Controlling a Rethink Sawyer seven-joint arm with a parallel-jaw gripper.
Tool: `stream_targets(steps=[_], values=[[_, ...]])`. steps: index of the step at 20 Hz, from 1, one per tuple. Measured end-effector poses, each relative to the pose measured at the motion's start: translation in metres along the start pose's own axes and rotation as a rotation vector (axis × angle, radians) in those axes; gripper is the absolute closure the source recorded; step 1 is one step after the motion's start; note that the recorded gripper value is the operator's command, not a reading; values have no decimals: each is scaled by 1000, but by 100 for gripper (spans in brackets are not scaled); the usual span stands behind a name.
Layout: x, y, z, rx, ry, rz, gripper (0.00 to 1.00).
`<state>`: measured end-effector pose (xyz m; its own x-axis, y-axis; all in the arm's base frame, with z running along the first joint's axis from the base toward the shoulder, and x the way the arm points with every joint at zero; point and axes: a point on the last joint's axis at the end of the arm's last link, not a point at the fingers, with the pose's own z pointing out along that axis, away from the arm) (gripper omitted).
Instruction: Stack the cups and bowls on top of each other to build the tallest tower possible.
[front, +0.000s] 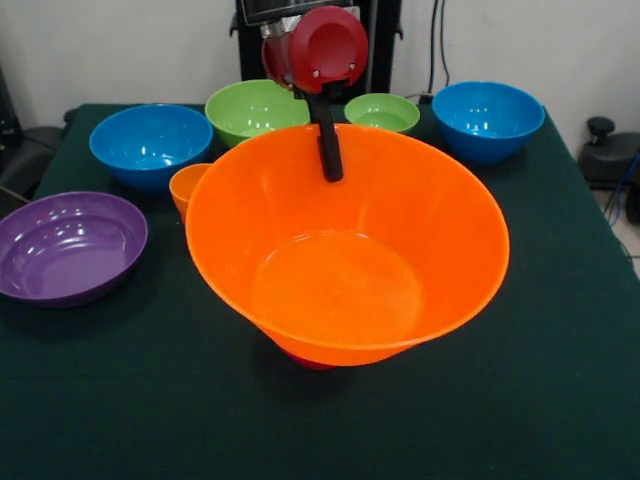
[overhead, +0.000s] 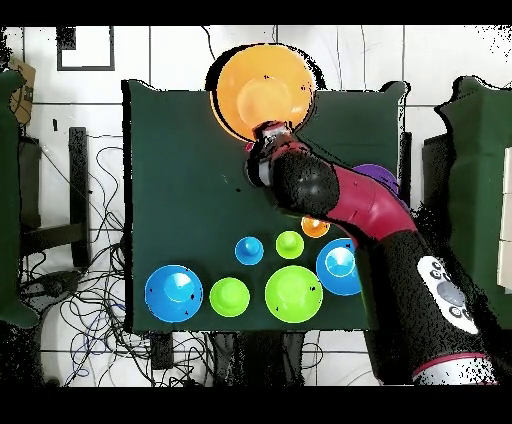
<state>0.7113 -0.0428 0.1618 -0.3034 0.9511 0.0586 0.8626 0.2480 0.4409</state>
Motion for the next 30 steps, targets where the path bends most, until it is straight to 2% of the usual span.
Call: stream_targets(steps=[7, 19, 30], values=[[1, -15, 13, 24, 25, 19, 100], [-16, -31, 19, 44, 37, 58, 100], [-12, -43, 32, 64, 60, 72, 100]])
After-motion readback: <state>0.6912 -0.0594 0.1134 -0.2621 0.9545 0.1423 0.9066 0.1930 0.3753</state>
